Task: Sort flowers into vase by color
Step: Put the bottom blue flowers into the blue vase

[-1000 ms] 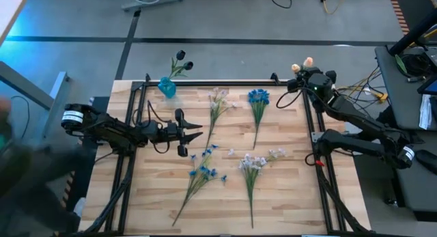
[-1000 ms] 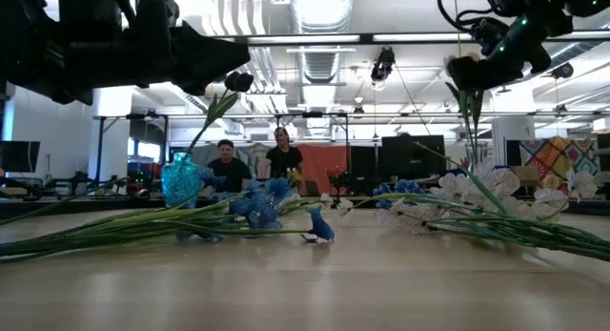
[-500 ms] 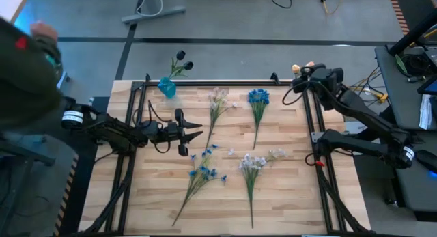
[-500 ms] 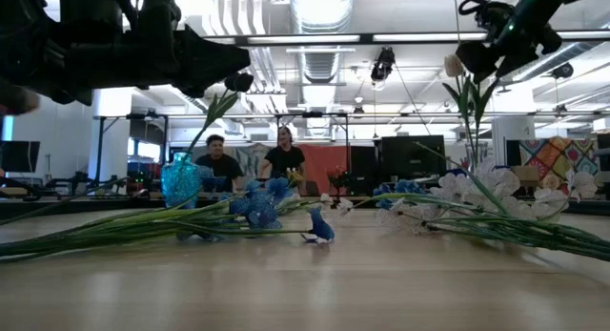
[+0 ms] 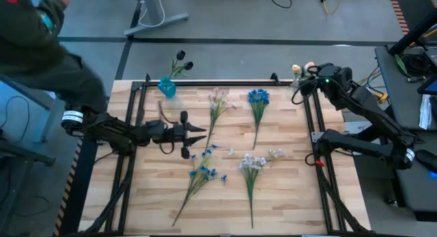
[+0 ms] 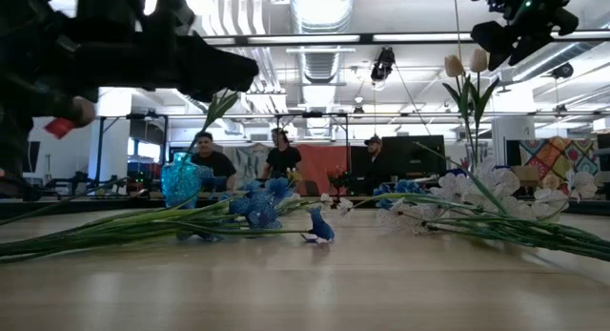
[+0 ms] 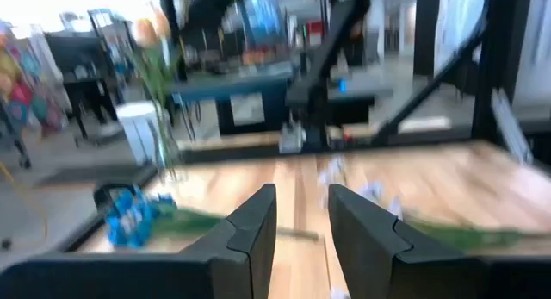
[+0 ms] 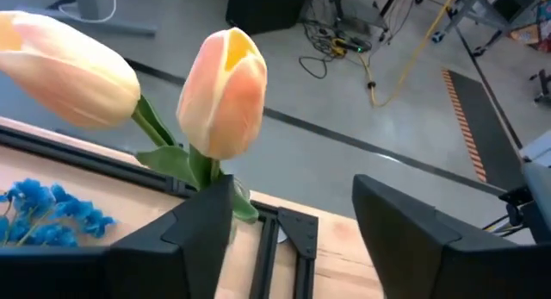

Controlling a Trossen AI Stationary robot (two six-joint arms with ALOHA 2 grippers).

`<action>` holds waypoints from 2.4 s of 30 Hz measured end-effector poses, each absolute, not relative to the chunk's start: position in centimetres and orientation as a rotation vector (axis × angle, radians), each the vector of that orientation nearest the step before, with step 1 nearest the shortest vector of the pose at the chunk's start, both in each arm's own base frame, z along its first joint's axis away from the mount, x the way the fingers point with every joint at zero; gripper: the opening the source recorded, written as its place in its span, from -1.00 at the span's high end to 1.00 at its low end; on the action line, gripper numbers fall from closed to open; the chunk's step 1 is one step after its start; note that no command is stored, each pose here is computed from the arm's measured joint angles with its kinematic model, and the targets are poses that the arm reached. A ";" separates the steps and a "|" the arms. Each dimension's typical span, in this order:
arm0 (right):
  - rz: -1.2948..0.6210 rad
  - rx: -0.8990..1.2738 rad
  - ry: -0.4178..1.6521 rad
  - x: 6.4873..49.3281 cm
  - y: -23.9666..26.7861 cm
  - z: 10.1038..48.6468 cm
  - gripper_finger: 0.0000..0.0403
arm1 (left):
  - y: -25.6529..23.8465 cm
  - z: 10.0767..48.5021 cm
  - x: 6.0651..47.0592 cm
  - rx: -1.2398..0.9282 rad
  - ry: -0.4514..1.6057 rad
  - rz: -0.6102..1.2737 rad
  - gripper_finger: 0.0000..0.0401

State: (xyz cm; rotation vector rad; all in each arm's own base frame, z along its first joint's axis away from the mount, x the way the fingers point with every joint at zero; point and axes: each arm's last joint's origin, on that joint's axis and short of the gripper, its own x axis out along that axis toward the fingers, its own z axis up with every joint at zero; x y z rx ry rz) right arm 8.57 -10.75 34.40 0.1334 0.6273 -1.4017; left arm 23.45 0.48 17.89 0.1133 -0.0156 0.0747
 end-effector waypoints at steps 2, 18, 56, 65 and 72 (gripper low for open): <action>-1.402 0.133 0.621 8.3 -10.5 34.3 -0.01 | 0.5 18.1 24.6 0.116 0.059 0.068 0.58; -1.271 0.116 0.455 5.2 -5.8 31.7 0.93 | 0.4 15.7 31.0 0.045 0.484 0.197 0.63; -1.124 0.099 0.398 5.9 -4.8 29.6 0.94 | -10.6 14.7 26.6 -0.577 1.146 0.261 -0.01; -1.123 0.096 0.396 5.9 -4.8 29.6 0.94 | -10.4 13.8 26.8 -0.539 1.185 0.231 0.35; -1.123 0.094 0.394 5.9 -4.8 29.6 0.94 | -10.1 14.9 26.3 -0.441 1.169 0.214 0.95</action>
